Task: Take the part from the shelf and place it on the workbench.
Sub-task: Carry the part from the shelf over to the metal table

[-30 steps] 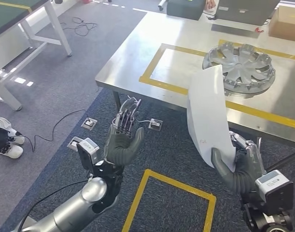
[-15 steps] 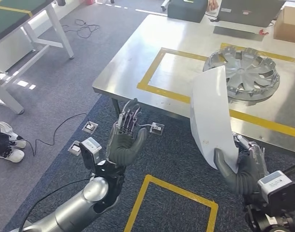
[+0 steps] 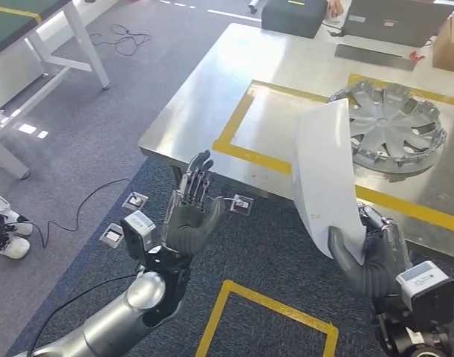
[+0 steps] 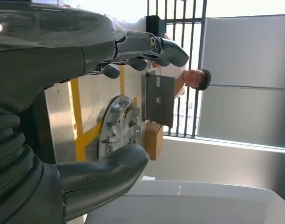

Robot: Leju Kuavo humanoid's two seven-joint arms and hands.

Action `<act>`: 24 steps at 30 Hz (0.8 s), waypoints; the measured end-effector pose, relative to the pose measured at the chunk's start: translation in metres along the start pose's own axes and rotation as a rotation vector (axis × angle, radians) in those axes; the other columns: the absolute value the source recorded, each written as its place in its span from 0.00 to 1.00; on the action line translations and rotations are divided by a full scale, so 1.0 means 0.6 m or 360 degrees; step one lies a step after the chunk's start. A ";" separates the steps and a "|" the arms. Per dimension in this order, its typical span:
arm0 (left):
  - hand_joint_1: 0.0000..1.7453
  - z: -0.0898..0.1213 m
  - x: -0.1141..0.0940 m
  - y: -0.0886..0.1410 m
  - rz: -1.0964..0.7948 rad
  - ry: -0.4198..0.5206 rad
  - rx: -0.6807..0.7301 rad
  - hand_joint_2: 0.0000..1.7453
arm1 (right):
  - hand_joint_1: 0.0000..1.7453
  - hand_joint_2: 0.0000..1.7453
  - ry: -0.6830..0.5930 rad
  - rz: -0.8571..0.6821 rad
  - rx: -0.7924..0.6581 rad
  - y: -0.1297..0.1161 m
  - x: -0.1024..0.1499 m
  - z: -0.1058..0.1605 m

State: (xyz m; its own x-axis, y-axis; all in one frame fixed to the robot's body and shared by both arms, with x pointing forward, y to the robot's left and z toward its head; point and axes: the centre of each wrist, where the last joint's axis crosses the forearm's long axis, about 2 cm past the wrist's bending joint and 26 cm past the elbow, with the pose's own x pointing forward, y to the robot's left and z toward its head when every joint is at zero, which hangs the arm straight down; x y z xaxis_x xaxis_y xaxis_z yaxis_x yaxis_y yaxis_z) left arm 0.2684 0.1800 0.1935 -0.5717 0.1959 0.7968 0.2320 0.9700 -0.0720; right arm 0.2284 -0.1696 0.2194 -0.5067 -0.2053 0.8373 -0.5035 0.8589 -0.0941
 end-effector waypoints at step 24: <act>0.00 0.004 0.000 -0.001 -0.0010 0.0009 -0.0016 1.00 | 1.00 1.00 0.0019 0.0001 -0.0014 -0.005 0.003 -0.003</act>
State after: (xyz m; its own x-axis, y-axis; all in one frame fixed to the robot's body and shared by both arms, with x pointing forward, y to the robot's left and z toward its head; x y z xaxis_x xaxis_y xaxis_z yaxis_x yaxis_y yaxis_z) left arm 0.2666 0.1796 0.1920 -0.5685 0.1890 0.8007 0.2367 0.9697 -0.0609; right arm 0.2300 -0.1716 0.2220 -0.4987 -0.1990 0.8436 -0.4968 0.8632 -0.0901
